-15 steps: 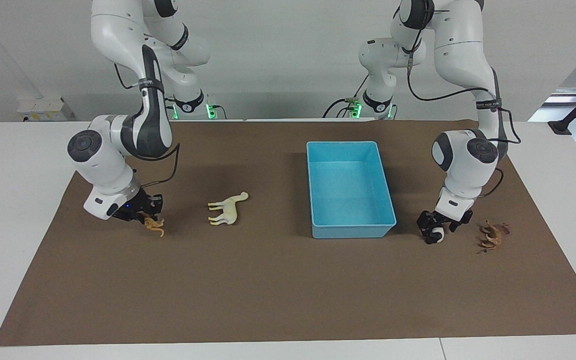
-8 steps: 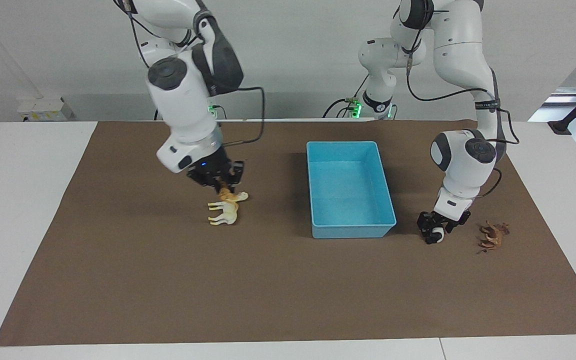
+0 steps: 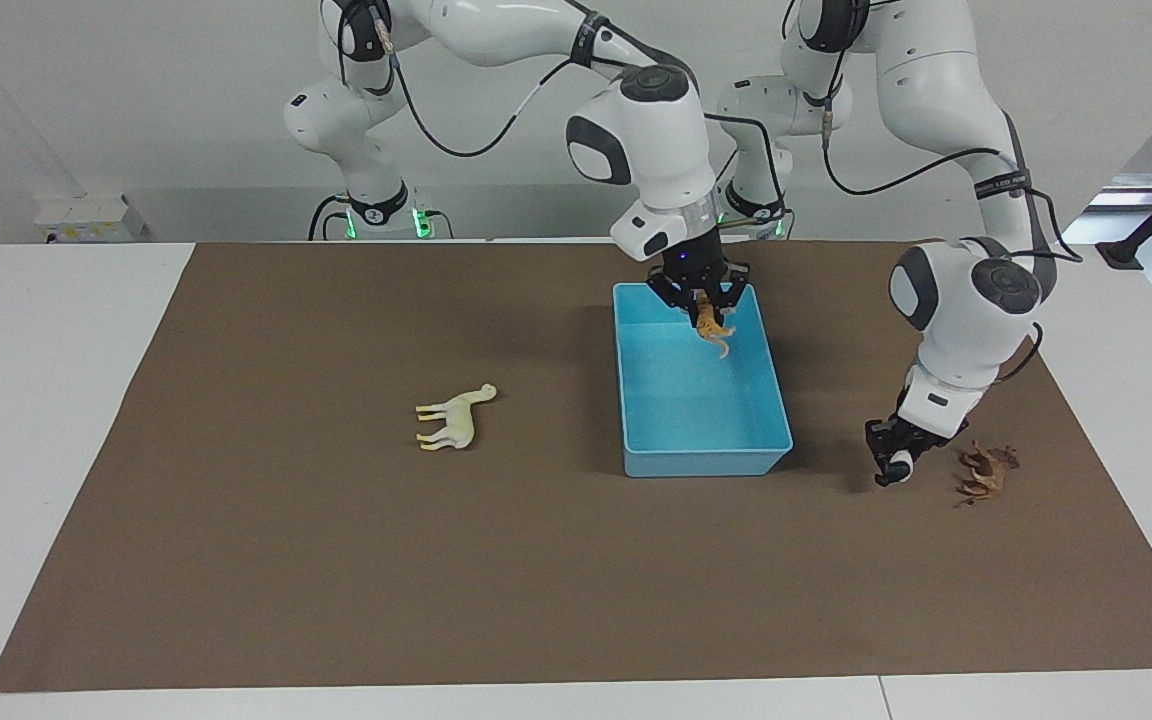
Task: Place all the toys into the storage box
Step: 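Carry the tan tiger into the blue box and open the right gripper, then drop the panda into the box while the right gripper reaches the cream horse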
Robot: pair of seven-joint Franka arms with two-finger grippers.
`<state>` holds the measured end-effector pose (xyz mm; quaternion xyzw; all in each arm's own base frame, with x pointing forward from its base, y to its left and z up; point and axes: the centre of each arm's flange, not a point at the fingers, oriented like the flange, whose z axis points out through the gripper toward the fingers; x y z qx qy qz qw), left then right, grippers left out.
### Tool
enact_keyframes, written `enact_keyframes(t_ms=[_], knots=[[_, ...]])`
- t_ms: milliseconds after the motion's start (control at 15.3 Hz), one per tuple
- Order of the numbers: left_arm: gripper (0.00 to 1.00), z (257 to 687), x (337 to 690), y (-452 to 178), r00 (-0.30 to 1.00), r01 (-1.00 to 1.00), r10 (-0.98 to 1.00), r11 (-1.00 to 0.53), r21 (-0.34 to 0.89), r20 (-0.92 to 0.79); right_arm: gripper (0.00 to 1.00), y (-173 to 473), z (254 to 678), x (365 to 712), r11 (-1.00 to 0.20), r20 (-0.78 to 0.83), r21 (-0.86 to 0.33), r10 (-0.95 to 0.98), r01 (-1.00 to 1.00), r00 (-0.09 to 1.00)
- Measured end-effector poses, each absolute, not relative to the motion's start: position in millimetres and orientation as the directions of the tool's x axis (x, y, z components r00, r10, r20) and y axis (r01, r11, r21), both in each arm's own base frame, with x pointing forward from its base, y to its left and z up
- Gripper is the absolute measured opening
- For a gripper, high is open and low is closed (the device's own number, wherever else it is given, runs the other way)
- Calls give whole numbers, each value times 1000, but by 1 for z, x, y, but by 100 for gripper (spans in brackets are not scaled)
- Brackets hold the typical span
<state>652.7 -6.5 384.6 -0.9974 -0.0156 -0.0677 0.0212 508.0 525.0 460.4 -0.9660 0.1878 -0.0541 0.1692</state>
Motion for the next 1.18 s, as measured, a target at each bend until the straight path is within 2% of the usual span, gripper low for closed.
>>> enact_keyframes(t_ms=[65, 262, 458, 589, 720, 916, 1047, 1178], knots=[[44, 402, 654, -8, 991, 34, 28, -999, -41, 130, 37, 526, 452, 509, -859, 25, -340, -415, -382, 910], [44, 452, 649, -20, 995, 21, 17, -999, -43, 95, 71, 519, 456, 507, -849, -13, -287, -459, -443, 888], [44, 485, 636, -63, 996, 24, 21, -999, -37, 86, 100, 476, 492, 525, -838, -14, -241, -501, -489, 865], [44, 499, 619, -112, 996, 50, 47, -998, -32, 75, 100, 402, 522, 558, -871, 2, -186, -464, -455, 886], [44, 505, 600, -176, 995, 76, 74, -997, -24, 70, 100, 330, 527, 588, -921, 12, -129, -373, -369, 928], [44, 498, 561, -263, 996, 75, 74, -997, -29, 46, 100, 250, 483, 612, -968, -12, -61, -242, -242, 970], [62, 491, 544, -286, 998, 60, 59, -997, -39, 30, 100, 222, 443, 608, -982, 12, -35, -185, -184, 983], [82, 490, 541, -281, 998, 66, 65, -997, -48, 19, 100, 205, 402, 593, -993, 52, -20, -121, -120, 991]])
